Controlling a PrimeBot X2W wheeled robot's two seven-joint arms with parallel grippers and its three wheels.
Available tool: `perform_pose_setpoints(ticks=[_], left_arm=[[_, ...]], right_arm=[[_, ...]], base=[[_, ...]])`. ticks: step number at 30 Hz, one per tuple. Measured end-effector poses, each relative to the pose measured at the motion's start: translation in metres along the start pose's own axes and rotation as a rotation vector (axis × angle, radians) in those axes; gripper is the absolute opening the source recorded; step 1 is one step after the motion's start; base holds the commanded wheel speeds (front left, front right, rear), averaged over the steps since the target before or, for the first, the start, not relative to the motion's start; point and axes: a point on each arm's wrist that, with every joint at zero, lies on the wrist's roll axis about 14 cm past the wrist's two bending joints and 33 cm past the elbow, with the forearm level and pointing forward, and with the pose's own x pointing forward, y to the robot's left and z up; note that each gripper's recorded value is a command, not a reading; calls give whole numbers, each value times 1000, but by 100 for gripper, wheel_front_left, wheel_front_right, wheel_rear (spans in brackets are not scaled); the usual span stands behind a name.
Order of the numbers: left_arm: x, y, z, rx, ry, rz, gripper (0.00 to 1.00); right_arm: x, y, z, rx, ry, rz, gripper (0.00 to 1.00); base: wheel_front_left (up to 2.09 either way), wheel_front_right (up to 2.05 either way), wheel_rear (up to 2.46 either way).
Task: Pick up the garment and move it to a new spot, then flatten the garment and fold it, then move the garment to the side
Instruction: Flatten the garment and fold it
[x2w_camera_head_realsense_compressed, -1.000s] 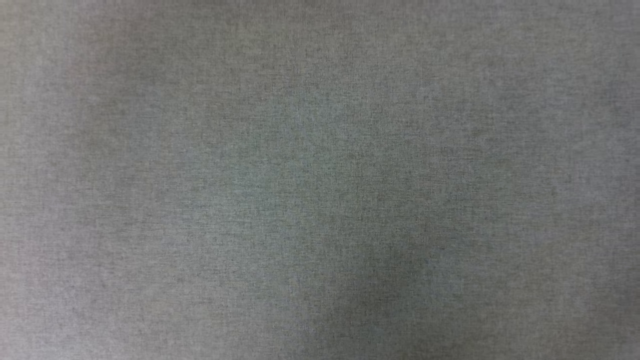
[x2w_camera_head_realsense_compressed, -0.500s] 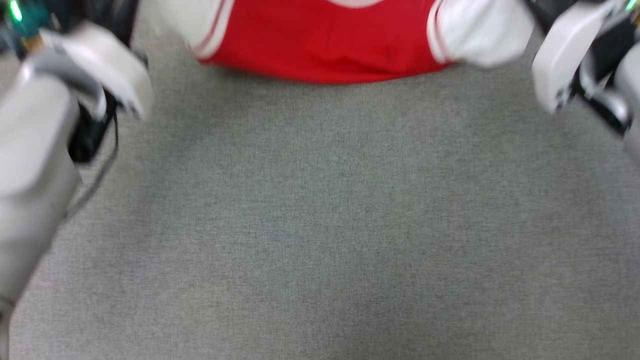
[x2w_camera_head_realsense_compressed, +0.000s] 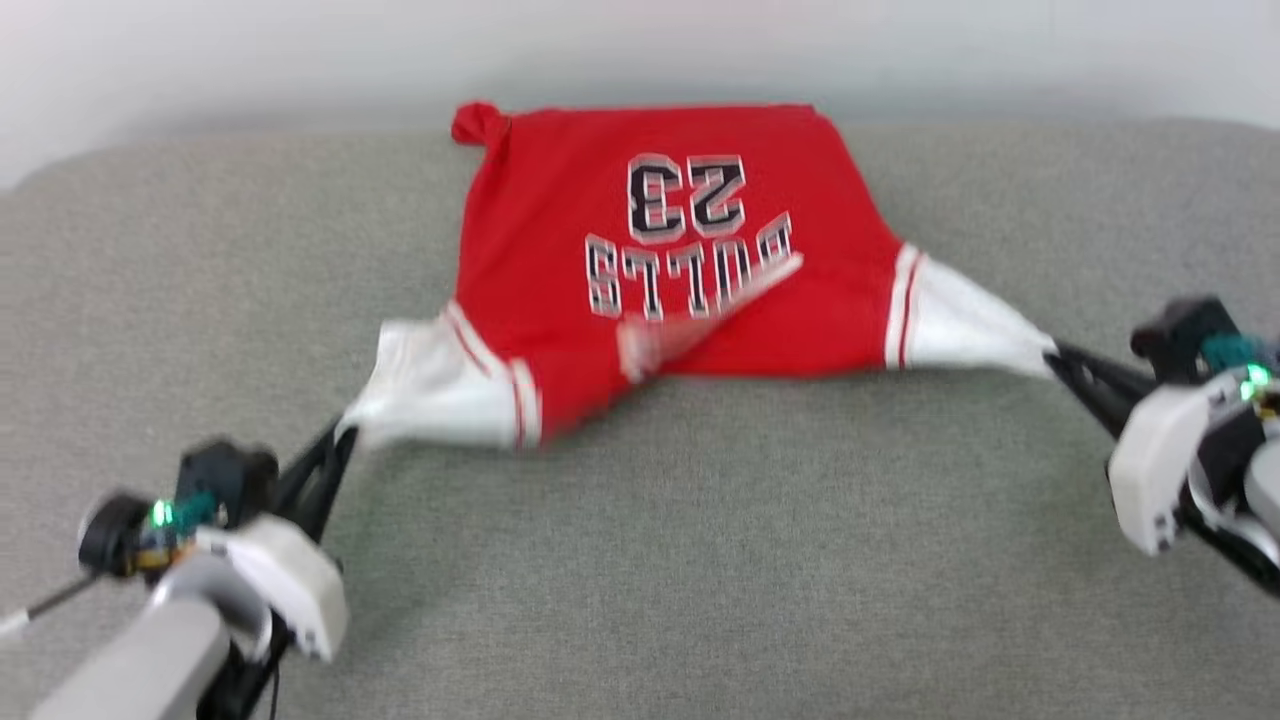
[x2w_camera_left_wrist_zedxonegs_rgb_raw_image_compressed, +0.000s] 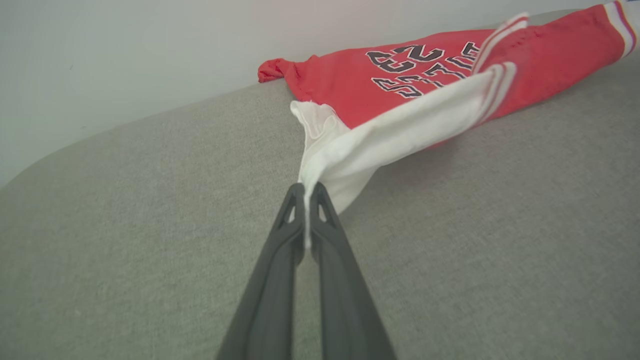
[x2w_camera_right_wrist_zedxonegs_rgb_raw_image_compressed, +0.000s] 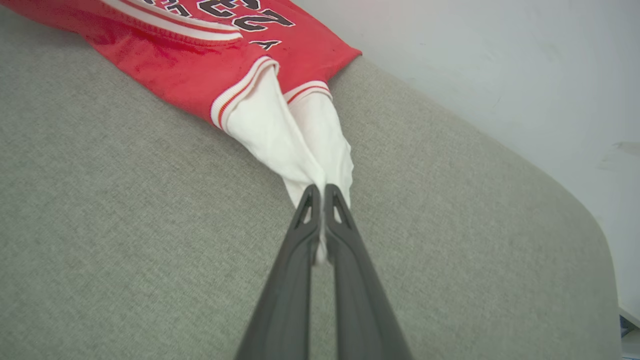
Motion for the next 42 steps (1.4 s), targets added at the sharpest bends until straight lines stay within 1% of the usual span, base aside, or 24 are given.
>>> perform_pose_setpoints(ticks=[3,7,14,20,23,24,25,26,29,32,35,39,42], left_arm=[[-29,-7,-19,-27,47,10,0],[-61,-6,-39,-44,98,51,0],[-106,-7,-70,-79,187,98,0],[-125,-13,-86,-103,240,104,0],[-124,-18,-87,-106,242,97,0],[-123,-20,-86,-110,238,96,0],[-122,-22,-84,-116,232,92,0],[-121,-25,-83,-123,227,90,0],[-116,-28,-80,-123,213,87,0],[-109,-30,-73,-112,191,78,0],[-103,-30,-66,-109,166,81,0],[-92,-27,-56,-94,136,85,0],[-83,-25,-52,-79,121,80,0]], right_arm=[[-25,9,-18,24,33,9,0],[-56,15,-40,77,63,1,0],[-111,52,-103,183,217,41,0],[-139,88,-138,281,325,82,0],[-139,87,-138,285,330,68,0],[-137,87,-137,288,329,64,18],[-135,86,-135,291,325,59,42],[-134,88,-132,283,329,68,100],[-125,78,-113,271,280,49,100],[-112,53,-80,257,186,1,100],[-98,19,-31,212,54,-59,100],[-83,-27,43,108,-105,-135,100],[-65,-46,91,60,-177,-153,100]], base=[[0,0,0],[0,0,0],[0,0,0],[0,0,0],[0,0,0],[0,0,0],[0,0,0],[0,0,0],[0,0,0],[0,0,0],[0,0,0],[0,0,0],[0,0,0]])
